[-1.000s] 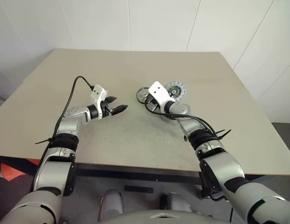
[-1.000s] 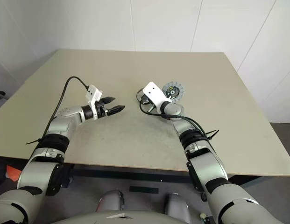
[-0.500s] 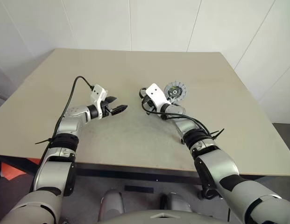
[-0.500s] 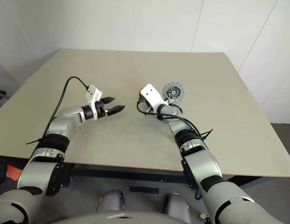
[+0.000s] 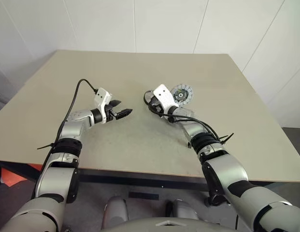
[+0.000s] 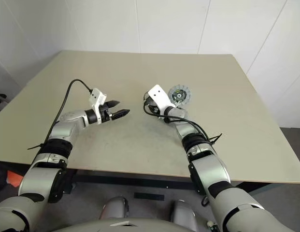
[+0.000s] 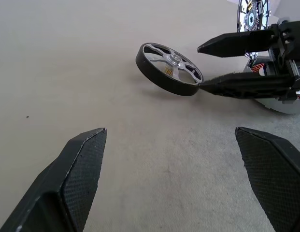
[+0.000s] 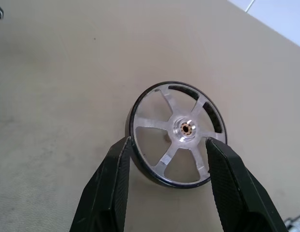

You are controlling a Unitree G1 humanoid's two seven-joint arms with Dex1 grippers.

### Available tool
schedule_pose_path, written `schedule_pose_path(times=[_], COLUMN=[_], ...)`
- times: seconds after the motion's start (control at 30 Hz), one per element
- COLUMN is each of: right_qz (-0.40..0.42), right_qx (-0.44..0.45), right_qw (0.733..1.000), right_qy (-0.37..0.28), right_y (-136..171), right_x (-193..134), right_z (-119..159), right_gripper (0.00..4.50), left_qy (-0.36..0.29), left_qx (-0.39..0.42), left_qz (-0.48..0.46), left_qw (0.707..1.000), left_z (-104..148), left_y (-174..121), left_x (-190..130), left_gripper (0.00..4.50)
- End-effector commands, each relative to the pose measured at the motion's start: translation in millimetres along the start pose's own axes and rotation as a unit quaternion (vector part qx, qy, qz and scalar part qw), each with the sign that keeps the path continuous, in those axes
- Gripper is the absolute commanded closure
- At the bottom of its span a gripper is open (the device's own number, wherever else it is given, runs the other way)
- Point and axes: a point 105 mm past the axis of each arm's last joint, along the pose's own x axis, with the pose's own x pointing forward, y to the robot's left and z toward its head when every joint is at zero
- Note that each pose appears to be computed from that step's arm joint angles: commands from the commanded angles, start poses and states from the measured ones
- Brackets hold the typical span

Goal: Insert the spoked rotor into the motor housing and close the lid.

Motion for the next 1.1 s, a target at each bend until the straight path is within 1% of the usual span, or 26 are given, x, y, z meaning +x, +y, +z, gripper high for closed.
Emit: schedule_pose_path(times=[0.03,0.13,0.2,0.27,0.3,0.37,0.47,0.5,0.53,0.67,0.8,0.97,1.1], right_qz=[-0.012,-0.027,-0.078,-0.133,-0.161,-0.194,-0.236,-0.248,-0.261,-0.284,-0.293,-0.304,-0.302], right_qx=[0.019,0.05,0.057,0.065,0.06,0.053,0.039,0.031,0.024,0.025,0.03,0.03,0.03], right_qw=[0.993,0.984,0.977,0.97,0.968,0.966,0.96,0.959,0.957,0.951,0.948,0.945,0.946], right_qy=[-0.115,-0.17,-0.19,-0.192,-0.183,-0.164,-0.145,-0.135,-0.127,-0.118,-0.119,-0.114,-0.111], right_y=[-21,-37,-63,-90,-102,-117,-132,-135,-137,-140,-140,-144,-142], right_x=[-18,-43,-68,-91,-102,-117,-134,-137,-139,-143,-146,-150,-148], right_z=[61,92,106,109,105,98,90,87,83,77,75,70,69], right_gripper=[1.81,1.81,1.81,1.81,1.81,1.44,0.59,0.17,0.01,0.01,0.01,0.01,0.01], left_qy=[-0.024,-0.031,-0.03,-0.028,-0.027,-0.024,-0.028,-0.028,-0.027,-0.013,0.009,0.015,0.012], left_qx=[0.007,-0.006,-0.01,-0.012,-0.011,-0.007,-0.014,-0.016,-0.024,-0.054,-0.073,-0.113,-0.159], left_qz=[0.004,0.007,0.007,0.007,0.006,0.002,0.008,0.013,0.023,0.064,0.078,0.099,0.094], left_qw=[1.0,0.999,0.999,1.0,1.0,1.0,0.999,0.999,0.999,0.996,0.994,0.989,0.983], left_z=[16,17,17,19,21,25,35,38,40,39,30,24,20], left_y=[3,4,4,2,-1,-5,-11,-14,-15,-18,-25,-27,-38], left_x=[2,3,8,17,24,36,57,64,71,88,97,102,110], left_gripper=[0.0,0.0,0.0,0.0,0.0,0.0,0.0,0.0,0.0,0.0,0.0,0.0,0.0])
